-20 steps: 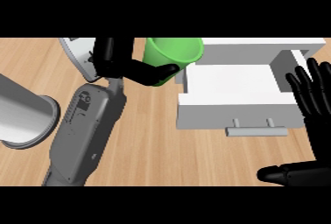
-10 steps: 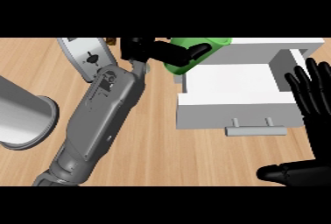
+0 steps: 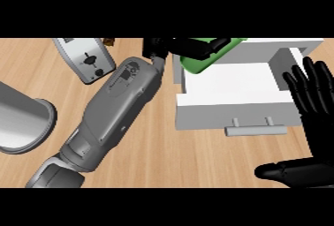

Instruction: Pick up the cup, place it into the drawer and close the drawer

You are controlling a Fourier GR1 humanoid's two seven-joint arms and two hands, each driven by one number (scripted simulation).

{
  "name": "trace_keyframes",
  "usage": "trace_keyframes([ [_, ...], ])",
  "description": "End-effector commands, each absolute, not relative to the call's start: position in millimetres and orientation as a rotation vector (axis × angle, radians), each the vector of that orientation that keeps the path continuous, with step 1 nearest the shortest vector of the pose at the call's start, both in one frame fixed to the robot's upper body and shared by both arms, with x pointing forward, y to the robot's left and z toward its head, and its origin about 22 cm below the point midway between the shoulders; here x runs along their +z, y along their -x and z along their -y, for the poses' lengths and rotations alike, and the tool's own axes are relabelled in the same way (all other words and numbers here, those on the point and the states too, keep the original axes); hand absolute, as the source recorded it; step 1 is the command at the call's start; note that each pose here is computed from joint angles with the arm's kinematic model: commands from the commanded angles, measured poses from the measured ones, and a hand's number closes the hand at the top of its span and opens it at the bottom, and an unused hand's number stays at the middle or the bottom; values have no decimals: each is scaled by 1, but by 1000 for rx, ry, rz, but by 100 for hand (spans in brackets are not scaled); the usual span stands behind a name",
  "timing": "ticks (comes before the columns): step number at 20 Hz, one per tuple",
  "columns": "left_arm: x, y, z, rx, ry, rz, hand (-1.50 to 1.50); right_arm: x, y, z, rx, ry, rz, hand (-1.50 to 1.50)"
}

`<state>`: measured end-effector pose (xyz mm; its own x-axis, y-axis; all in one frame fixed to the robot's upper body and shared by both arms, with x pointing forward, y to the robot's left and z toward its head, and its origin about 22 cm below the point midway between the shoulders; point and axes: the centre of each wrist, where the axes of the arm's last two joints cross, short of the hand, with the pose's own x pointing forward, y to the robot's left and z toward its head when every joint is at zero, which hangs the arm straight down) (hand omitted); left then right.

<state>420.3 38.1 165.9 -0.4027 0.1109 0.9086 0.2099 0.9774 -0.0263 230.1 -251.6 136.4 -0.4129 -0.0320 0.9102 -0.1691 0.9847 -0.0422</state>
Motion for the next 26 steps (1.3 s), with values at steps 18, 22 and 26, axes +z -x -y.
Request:
trace_keyframes([
  [18, 143, -429, -9, -324, 9, 1896, 150, 128, -252, 237, 211, -208, 1993, -150],
  [22, 130, -430, -13, -394, -86, 1871, -150, 143, -254, 241, 203, -222, 2034, -150],
  [26, 122, -425, -13, -328, -46, 1880, -150, 138, -238, 237, 155, -255, 2020, -150],
])
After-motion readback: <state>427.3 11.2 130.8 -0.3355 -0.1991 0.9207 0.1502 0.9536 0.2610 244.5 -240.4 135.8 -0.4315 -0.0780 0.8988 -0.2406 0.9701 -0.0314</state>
